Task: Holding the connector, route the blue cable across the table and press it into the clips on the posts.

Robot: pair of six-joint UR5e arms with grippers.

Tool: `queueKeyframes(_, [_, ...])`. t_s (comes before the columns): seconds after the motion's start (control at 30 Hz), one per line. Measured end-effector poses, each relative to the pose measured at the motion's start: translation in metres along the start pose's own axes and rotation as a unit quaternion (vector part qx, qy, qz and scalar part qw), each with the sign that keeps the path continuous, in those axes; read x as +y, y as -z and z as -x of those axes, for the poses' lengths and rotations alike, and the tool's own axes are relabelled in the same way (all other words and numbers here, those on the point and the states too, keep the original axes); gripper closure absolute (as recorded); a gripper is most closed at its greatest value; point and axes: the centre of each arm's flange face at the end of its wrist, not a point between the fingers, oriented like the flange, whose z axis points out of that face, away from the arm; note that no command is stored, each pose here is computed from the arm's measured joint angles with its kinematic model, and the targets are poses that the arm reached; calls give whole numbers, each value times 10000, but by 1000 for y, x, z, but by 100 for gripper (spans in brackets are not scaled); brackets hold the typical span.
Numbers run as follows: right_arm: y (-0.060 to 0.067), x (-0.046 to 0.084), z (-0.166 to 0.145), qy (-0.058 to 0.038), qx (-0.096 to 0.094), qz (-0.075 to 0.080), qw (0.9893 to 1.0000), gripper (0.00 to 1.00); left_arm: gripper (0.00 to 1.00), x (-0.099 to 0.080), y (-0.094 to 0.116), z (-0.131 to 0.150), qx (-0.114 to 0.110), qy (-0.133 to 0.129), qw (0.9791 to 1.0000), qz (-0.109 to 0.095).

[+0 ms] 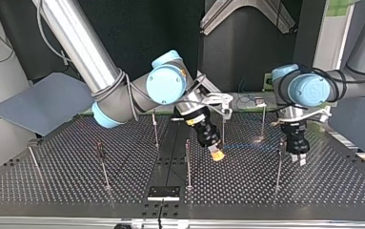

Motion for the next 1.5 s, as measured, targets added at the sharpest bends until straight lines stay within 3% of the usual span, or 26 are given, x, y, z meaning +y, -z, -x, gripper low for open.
queueKeyframes(0.23, [0,0,0,7,-13,29,10000,100,0,-1,17,14,92,75,9995,286])
queueKeyframes(0.4, [1,1,0,10,-11,83,10000,100,0,-3,39,20,257,110,9989,365])
queueKeyframes(0.57, [1,1,0,22,-17,110,9999,100,0,-6,61,21,478,256,9982,260])
queueKeyframes(0.8, [1,2,1,35,-28,184,9998,100,0,-13,88,27,483,632,9968,-119])
queueKeyframes(0.9, [1,5,0,42,-25,253,9997,100,0,-13,103,27,583,693,9957,-164])
queueKeyframes(1.2, [2,7,0,66,-26,326,9994,100,0,-22,140,48,733,324,9966,-199])
queueKeyframes(1.37, [2,7,0,70,-28,328,9994,100,0,-33,151,65,586,90,9975,-374])
queueKeyframes(1.5, [1,7,0,72,-28,331,9994,100,0,-46,153,72,537,-94,9965,-632])
